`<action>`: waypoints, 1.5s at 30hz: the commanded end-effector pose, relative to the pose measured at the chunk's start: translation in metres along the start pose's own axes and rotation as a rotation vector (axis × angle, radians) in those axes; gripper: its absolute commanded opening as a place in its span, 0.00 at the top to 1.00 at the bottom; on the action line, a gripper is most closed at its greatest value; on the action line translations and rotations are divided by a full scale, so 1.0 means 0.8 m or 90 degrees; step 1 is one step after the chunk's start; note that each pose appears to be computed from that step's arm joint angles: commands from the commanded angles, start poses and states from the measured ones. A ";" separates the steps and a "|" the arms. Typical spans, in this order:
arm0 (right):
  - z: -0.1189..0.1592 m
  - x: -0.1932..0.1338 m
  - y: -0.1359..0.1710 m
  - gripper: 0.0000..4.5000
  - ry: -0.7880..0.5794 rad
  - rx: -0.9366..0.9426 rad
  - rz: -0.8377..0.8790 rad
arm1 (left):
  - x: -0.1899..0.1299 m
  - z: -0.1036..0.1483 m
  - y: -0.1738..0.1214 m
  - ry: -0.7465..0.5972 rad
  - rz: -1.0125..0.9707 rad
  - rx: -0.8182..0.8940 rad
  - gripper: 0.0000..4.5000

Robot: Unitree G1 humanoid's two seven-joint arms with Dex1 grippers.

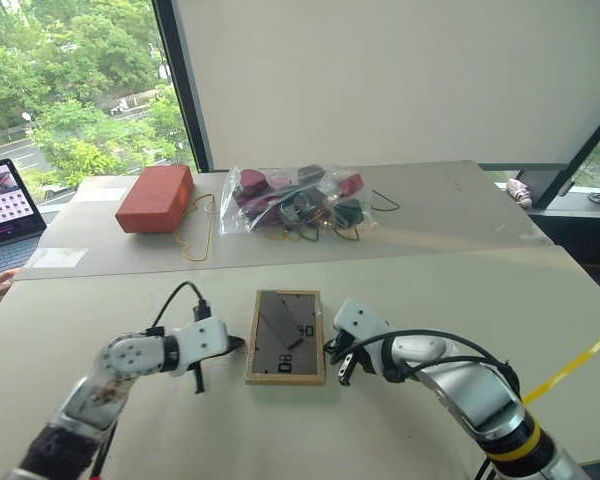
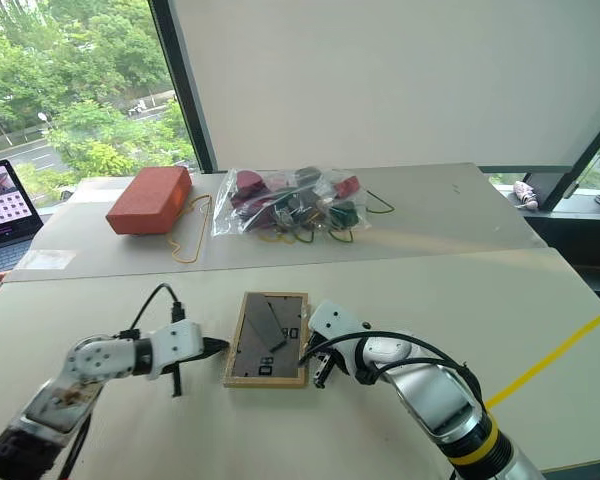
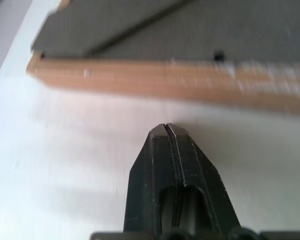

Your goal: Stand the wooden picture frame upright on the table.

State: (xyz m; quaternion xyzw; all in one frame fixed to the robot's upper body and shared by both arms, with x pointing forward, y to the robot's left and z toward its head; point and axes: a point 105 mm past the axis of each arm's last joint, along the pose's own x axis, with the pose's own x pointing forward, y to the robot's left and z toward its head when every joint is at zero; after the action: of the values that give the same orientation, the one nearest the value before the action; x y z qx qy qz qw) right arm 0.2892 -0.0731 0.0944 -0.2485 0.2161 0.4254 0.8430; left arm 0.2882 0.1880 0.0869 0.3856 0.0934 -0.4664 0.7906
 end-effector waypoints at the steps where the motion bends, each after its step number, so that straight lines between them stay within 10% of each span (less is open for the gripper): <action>1: -0.001 0.000 0.002 0.99 -0.010 0.009 0.016 | -0.012 -0.002 0.005 -0.004 0.018 0.054 1.00; 3: 0.011 0.000 0.009 0.99 -0.044 0.014 0.048 | -0.016 0.016 0.013 -0.051 0.054 0.209 1.00; 11: -0.006 0.006 0.011 1.00 -0.017 0.039 0.114 | -0.028 0.034 -0.020 -0.277 0.064 0.571 0.41; 38: 0.015 0.024 0.008 1.00 -0.032 0.034 0.097 | 0.047 -0.014 -0.038 -0.288 0.030 0.664 0.41; 45: 0.006 0.010 -0.017 1.00 -0.021 0.038 0.050 | 0.042 -0.020 -0.043 -0.293 0.034 0.658 0.74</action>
State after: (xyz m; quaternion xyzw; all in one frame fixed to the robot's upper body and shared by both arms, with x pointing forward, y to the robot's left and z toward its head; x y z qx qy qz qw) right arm 0.2974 -0.0578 0.0871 -0.1990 0.2343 0.4807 0.8212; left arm 0.2914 0.1498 0.0736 0.5891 -0.3941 -0.4698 0.5263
